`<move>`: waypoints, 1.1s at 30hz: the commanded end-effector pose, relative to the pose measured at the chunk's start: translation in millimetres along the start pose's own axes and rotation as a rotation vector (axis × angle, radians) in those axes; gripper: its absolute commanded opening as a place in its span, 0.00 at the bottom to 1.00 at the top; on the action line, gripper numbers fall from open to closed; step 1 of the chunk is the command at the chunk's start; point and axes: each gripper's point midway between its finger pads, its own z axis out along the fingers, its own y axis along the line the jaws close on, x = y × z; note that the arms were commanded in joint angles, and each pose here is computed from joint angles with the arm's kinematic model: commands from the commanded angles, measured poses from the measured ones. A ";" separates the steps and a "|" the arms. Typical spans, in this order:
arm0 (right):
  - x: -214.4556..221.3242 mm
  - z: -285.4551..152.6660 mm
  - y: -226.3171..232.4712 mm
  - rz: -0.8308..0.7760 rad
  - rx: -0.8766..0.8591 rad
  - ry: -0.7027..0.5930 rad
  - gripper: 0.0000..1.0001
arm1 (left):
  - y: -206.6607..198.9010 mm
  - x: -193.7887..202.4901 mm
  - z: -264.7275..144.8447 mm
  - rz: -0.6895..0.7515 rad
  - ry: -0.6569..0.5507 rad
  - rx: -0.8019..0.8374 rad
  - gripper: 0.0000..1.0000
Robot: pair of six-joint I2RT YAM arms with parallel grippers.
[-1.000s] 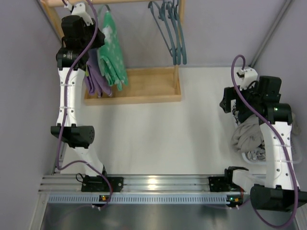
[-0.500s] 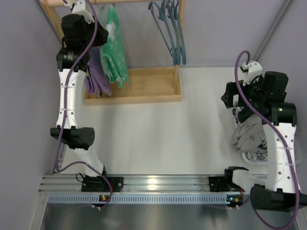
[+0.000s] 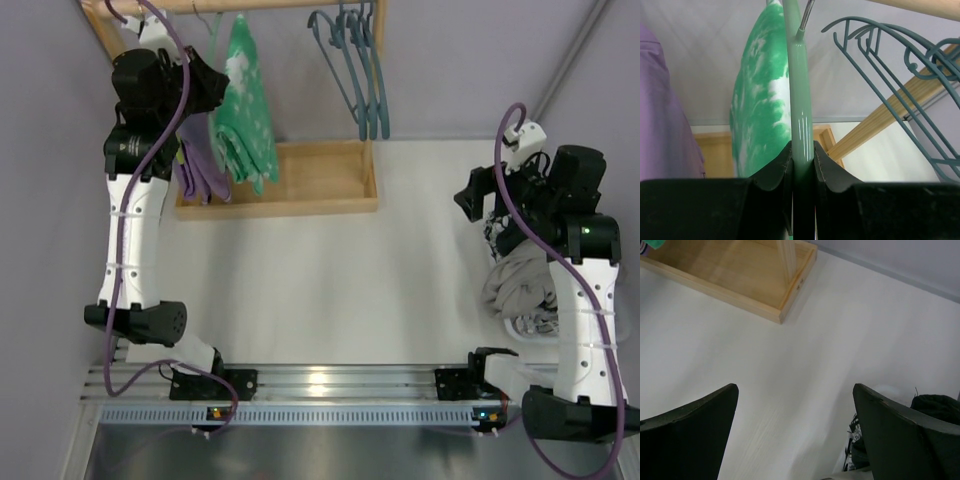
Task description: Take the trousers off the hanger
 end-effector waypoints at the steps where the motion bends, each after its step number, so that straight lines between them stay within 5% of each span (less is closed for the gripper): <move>1: -50.5 -12.6 17.4 -0.108 -0.058 -0.172 0.99 | -61.4 -108.5 -76.5 0.041 -0.390 0.187 0.00; 19: -119.1 26.6 114.2 -0.183 -0.198 -0.447 0.99 | -57.8 -34.2 -127.8 -0.111 -0.265 0.182 0.00; 28: -142.2 54.5 242.9 -0.292 -0.247 -0.613 1.00 | -33.2 -7.7 -122.1 -0.202 -0.189 0.047 0.00; 33: -120.7 71.0 319.1 -0.298 -0.340 -0.621 0.99 | -14.7 15.9 -114.1 -0.253 -0.103 -0.065 0.00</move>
